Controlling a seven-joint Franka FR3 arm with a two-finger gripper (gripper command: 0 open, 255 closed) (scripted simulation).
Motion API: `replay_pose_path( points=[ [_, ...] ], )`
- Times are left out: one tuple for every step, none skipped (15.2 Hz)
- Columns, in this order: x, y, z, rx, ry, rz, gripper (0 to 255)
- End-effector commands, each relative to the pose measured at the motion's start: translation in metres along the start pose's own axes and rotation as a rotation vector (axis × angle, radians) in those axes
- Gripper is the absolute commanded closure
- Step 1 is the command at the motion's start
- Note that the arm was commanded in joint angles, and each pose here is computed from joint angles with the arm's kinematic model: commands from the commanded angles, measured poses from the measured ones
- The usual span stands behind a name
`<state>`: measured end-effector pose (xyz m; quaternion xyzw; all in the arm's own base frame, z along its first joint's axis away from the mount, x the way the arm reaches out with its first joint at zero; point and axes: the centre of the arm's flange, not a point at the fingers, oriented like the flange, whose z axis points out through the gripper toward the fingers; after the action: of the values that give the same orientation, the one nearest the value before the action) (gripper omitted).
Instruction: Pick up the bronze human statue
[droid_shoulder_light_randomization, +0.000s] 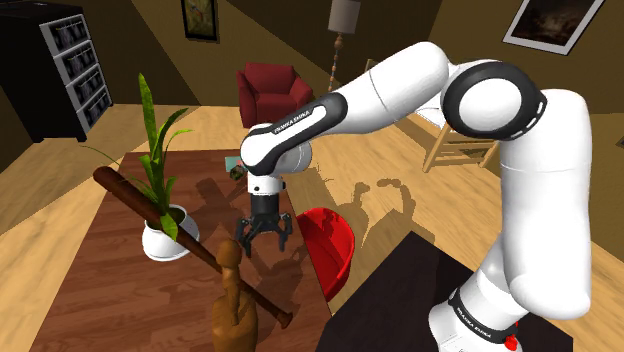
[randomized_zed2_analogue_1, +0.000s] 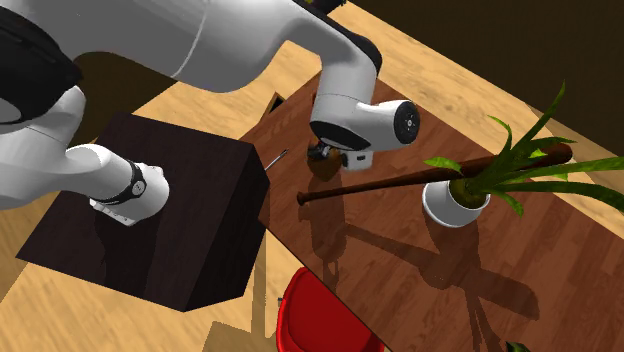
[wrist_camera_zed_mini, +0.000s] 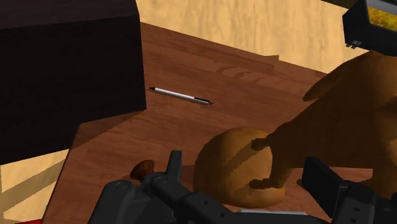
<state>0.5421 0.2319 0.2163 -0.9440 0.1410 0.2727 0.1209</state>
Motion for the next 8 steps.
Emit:
replay_pose_path(
  points=[
    [0.015,-0.019,0.019,0.020,-0.029,0.021,0],
    [0.023,-0.026,0.027,0.030,-0.044,0.031,0],
    [0.031,-0.034,0.035,0.040,-0.058,0.040,0],
    [0.039,-0.041,0.043,0.049,-0.072,0.050,0],
    [0.047,-0.048,0.052,0.059,-0.087,0.060,0],
    [0.054,-0.055,0.060,0.069,-0.101,0.070,0],
    [0.062,-0.062,0.068,0.078,-0.115,0.079,0],
    [0.067,-0.067,0.074,0.085,-0.125,0.086,0]
  ],
)
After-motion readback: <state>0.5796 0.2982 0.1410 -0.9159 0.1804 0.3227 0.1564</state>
